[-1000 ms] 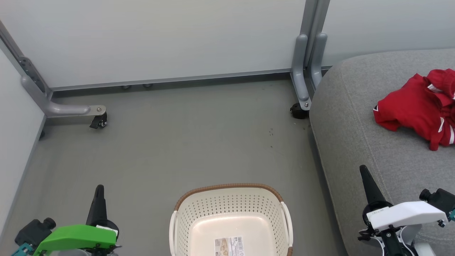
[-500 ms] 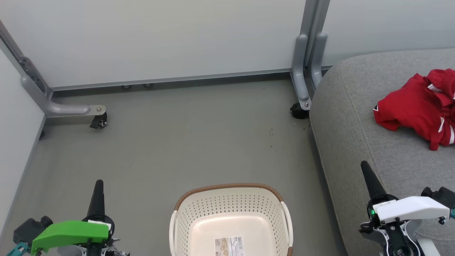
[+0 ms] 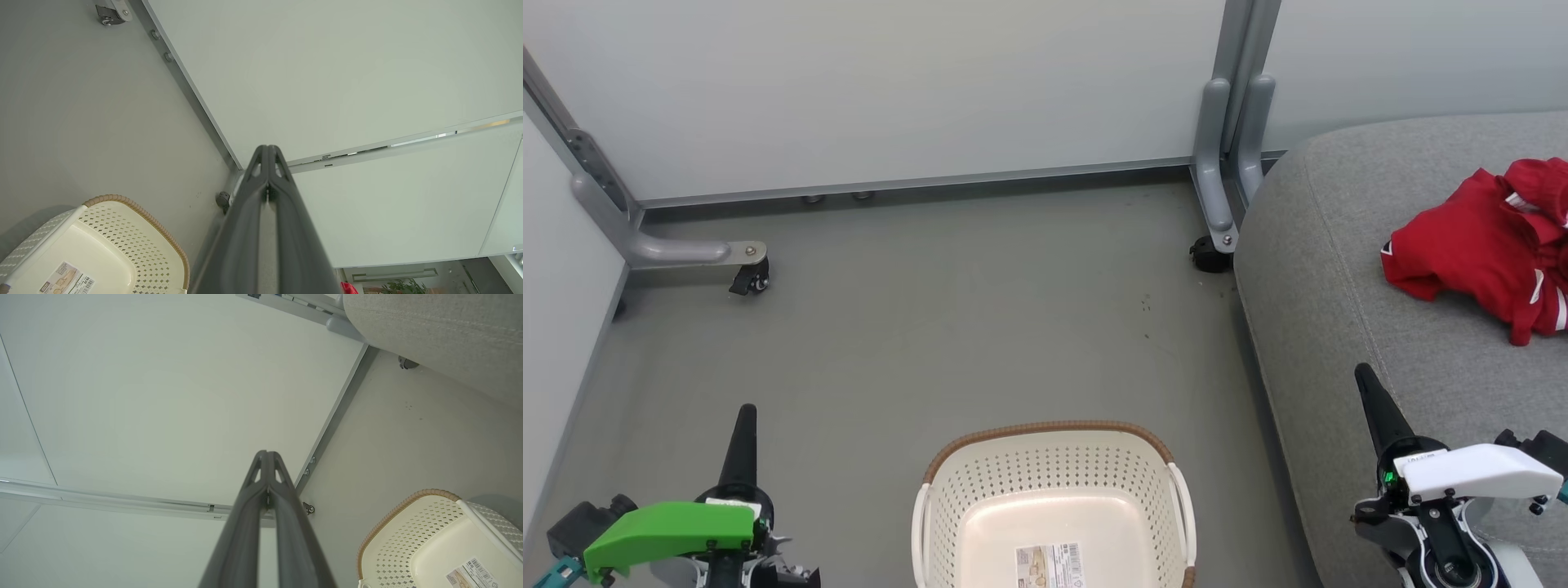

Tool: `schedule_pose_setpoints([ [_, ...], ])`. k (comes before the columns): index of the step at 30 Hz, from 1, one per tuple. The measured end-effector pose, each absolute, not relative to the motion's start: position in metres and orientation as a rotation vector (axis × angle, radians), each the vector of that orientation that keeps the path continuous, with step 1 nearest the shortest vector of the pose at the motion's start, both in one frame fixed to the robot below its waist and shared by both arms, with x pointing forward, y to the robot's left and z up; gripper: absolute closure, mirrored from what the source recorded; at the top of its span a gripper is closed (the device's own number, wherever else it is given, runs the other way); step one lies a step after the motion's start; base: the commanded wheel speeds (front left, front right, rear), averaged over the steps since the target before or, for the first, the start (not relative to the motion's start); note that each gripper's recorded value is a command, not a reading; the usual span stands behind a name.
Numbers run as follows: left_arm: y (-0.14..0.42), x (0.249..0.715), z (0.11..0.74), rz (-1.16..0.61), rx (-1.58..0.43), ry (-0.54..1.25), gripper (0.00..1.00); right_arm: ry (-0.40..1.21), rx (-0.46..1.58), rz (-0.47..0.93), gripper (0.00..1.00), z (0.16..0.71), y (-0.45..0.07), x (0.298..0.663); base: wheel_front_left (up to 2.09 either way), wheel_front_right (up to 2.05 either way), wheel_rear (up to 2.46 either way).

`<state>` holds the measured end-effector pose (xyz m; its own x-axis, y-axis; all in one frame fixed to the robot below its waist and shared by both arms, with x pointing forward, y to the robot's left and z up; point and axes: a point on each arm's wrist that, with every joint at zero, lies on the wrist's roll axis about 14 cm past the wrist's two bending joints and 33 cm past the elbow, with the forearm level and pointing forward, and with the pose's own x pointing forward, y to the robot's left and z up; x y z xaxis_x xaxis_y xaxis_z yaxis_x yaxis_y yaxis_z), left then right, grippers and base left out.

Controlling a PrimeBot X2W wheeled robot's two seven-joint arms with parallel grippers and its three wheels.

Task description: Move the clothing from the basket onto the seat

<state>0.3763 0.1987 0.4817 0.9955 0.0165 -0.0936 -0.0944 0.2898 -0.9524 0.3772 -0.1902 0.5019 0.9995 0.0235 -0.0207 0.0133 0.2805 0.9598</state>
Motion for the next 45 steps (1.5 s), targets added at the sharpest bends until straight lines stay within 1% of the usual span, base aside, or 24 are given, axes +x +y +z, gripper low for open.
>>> schedule_pose_setpoints([
  [31, 0.199, 0.385, 0.498, 0.026, -1.519, 0.026, 1.0, 0.015, 1.52, -0.008, 1.0, 0.503, -0.198, 0.385, 0.0, 0.0, 0.0],
  [39, 0.2, 0.387, 0.502, 0.013, -1.572, 0.013, 1.0, 0.006, 1.57, -0.009, 1.0, 0.505, -0.2, 0.388, 0.0, 0.0, 0.0],
  [45, 0.2, 0.387, 0.503, 0.011, -1.573, 0.011, 1.0, 0.005, 1.574, -0.006, 1.0, 0.505, -0.2, 0.388, 0.0, 0.0, 0.0],
])
